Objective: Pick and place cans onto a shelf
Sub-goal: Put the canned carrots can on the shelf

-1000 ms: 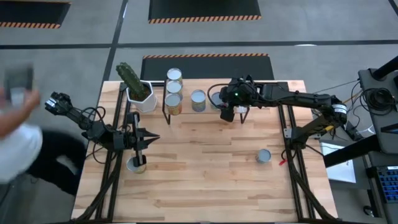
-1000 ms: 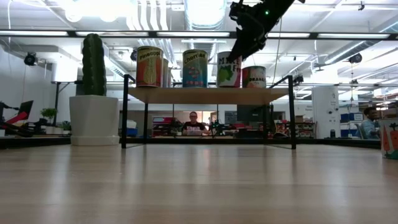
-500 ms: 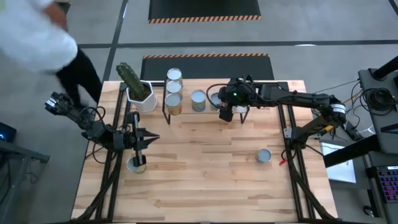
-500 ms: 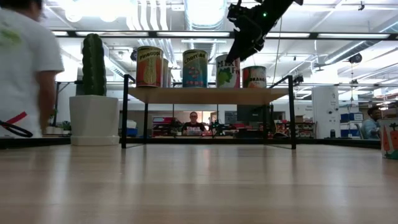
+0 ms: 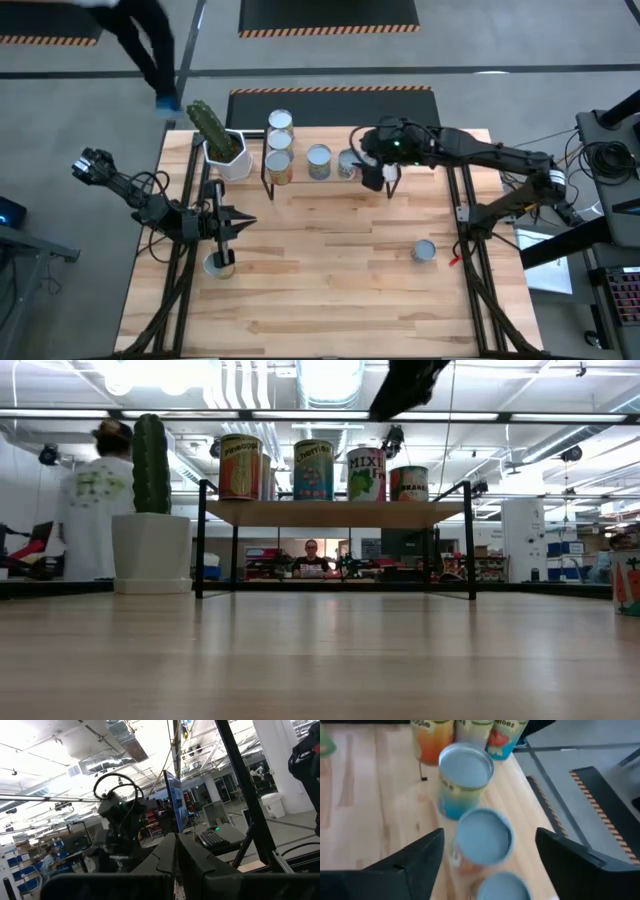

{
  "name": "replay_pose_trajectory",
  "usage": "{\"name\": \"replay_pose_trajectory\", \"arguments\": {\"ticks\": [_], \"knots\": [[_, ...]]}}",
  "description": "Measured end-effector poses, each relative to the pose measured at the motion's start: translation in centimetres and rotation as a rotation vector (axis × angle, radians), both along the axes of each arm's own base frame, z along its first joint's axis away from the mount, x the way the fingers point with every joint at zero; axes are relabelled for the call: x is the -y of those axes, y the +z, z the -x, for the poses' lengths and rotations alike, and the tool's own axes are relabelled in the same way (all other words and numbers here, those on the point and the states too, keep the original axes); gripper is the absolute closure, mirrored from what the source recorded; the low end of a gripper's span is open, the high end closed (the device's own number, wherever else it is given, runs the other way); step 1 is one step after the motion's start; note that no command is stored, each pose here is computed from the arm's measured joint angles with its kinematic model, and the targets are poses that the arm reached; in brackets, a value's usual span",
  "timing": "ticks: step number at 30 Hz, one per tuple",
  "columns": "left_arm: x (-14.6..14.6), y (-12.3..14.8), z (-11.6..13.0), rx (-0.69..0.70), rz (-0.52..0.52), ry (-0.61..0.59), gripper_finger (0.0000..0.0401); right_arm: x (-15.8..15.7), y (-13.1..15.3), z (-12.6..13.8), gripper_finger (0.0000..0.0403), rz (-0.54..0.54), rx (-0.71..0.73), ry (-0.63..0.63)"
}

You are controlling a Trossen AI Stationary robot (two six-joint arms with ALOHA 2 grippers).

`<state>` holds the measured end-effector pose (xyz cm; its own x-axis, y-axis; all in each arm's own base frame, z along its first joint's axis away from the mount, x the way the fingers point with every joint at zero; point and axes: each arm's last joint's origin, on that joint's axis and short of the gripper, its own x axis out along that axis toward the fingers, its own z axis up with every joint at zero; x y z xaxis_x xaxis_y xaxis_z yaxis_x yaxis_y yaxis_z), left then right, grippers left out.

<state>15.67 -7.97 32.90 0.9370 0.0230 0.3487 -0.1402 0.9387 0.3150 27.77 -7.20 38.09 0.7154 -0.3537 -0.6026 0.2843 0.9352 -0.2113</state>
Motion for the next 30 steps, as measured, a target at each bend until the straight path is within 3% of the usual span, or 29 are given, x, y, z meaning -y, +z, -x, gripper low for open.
{"name": "replay_pose_trajectory", "arguments": {"ticks": [5, 10, 14, 18, 24, 27, 30], "knots": [[0.0, 0.0, 0.0, 0.0, 0.0, 0.0, 0.0401, -1.4, 0.2, 1.6, 0.0172, -0.048, -0.043, -0.001], [0.0, -0.1, -0.1, -0.013, -0.008, 0.0, 0.0401, -5.4, 0.7, 2.5, 0.0244, -0.083, 0.02, 0.113], [0.0, -0.2, -0.1, -0.019, -0.006, -0.002, 0.0401, -9.1, -0.6, 3.1, 0.0283, -0.142, 0.04, 0.182], [0.1, -0.3, -0.1, -0.025, 0.016, -0.011, 0.0401, -12.2, -2.9, 4.3, 0.031, -0.277, -0.03, 0.194], [0.1, -0.4, -0.1, -0.034, 0.032, -0.019, 0.0401, -14.7, -6.7, 7.5, 0.0312, -0.485, -0.263, -0.041], [0.1, -0.4, -0.1, -0.034, 0.033, -0.018, 0.0401, -15.2, -8.1, 9.5, 0.0288, -0.605, -0.397, -0.245], [0.0, -0.3, -0.1, -0.022, 0.043, -0.02, 0.0401, -15.2, -9.4, 11.1, 0.0251, -0.654, -0.541, -0.469]]}}
